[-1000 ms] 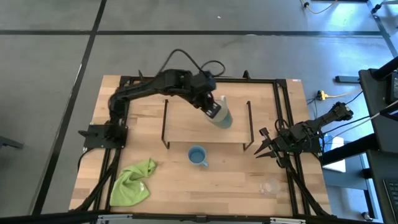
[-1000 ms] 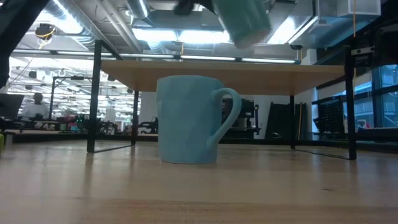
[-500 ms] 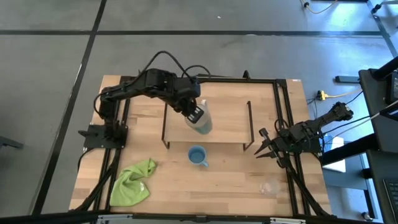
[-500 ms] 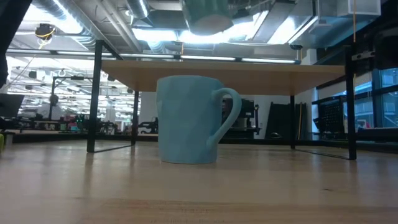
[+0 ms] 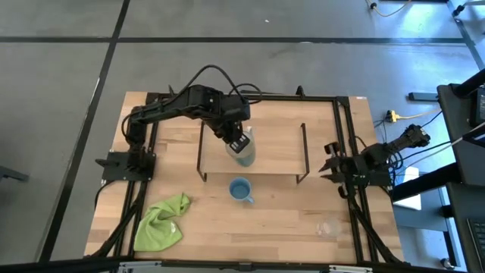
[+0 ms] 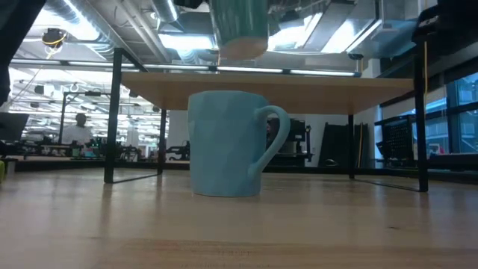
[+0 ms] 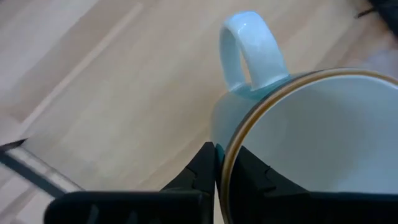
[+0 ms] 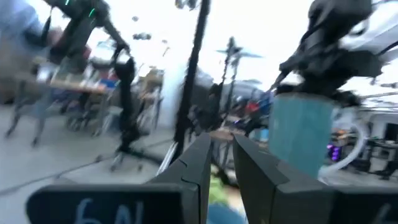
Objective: Stack small to large cups/mugs on shelf
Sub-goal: Put the light blue mug on the shelf
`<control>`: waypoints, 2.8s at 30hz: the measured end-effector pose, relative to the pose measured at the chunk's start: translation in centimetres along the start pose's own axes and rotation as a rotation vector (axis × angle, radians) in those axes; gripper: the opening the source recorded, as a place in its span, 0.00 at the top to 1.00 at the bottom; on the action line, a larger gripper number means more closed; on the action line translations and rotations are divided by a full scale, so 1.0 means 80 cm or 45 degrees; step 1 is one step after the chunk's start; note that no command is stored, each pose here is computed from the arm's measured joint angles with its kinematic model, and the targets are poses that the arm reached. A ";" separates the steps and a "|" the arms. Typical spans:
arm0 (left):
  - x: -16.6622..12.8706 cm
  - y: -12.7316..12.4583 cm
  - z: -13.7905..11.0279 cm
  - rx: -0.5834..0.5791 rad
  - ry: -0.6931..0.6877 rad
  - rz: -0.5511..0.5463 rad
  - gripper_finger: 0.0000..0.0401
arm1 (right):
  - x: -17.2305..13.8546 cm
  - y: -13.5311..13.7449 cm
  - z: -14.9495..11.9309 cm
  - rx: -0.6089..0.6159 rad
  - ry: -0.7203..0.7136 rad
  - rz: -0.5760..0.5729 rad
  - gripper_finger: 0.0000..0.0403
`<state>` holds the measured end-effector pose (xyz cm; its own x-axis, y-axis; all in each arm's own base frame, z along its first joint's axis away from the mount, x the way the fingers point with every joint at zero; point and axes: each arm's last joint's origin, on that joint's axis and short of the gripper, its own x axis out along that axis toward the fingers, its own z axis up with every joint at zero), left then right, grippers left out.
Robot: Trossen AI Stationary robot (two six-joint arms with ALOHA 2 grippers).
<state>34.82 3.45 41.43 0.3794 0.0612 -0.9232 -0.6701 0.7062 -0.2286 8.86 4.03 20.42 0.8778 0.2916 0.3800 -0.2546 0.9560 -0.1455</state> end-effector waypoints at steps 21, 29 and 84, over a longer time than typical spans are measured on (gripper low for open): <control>0.046 0.000 0.022 0.080 0.061 0.058 0.95 | -0.012 -0.013 0.050 0.078 -0.544 -0.147 0.82; 0.045 0.006 0.025 0.064 0.030 0.111 0.95 | -0.010 -0.012 0.046 0.074 -0.498 -0.136 0.82; 0.050 -0.009 0.014 0.057 0.073 0.071 0.90 | -0.009 -0.014 0.042 0.085 -0.431 -0.233 0.82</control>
<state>37.56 3.96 38.28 0.3040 0.0616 -0.9507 -0.6596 0.7336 -0.1635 7.19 2.85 23.40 0.7303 0.0990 0.6759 -0.1421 0.9898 0.0085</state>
